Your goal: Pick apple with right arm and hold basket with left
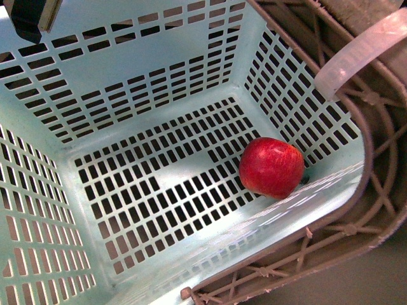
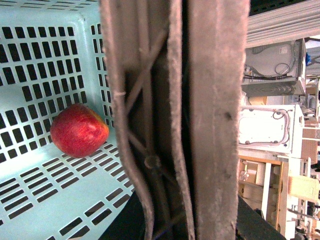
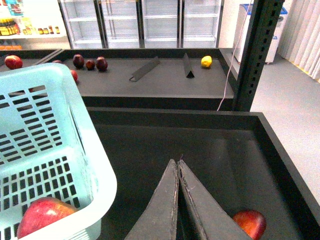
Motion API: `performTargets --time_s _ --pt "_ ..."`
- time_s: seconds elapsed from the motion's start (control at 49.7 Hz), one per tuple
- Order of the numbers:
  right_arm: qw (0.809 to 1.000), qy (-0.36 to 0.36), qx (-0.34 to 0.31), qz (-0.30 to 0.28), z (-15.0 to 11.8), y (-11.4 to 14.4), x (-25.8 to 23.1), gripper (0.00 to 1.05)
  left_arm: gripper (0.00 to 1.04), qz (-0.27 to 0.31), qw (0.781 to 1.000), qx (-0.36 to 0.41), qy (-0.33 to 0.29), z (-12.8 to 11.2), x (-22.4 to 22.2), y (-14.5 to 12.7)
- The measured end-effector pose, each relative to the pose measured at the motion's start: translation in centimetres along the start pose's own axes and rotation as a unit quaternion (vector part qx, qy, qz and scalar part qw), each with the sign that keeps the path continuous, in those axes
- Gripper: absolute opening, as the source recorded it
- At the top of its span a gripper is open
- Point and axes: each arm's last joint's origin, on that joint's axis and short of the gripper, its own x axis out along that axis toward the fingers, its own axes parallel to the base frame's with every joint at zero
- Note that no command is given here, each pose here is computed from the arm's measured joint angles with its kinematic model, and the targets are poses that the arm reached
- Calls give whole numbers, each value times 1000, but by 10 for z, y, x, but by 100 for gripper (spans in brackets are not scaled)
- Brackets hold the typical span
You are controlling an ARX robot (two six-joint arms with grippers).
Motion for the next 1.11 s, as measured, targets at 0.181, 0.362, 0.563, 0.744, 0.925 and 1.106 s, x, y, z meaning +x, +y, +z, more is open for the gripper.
performTargets --time_s 0.181,0.362,0.563,0.744,0.925,1.106 --pt "1000 -15 0 0 -1 0 -4 2 17 0 1000 0 0 0 0 0" --pt "1000 -14 0 1 -1 0 -9 2 17 0 1000 0 0 0 0 0" --pt "1000 -12 0 1 -4 0 -18 2 17 0 1000 0 0 0 0 0" --pt "1000 -12 0 1 -4 0 -18 2 17 0 1000 0 1 0 0 0" --pt "1000 -12 0 1 -4 0 -18 37 17 0 1000 0 0 0 0 0" --pt "1000 -12 0 1 -4 0 -18 68 17 0 1000 0 0 0 0 0"
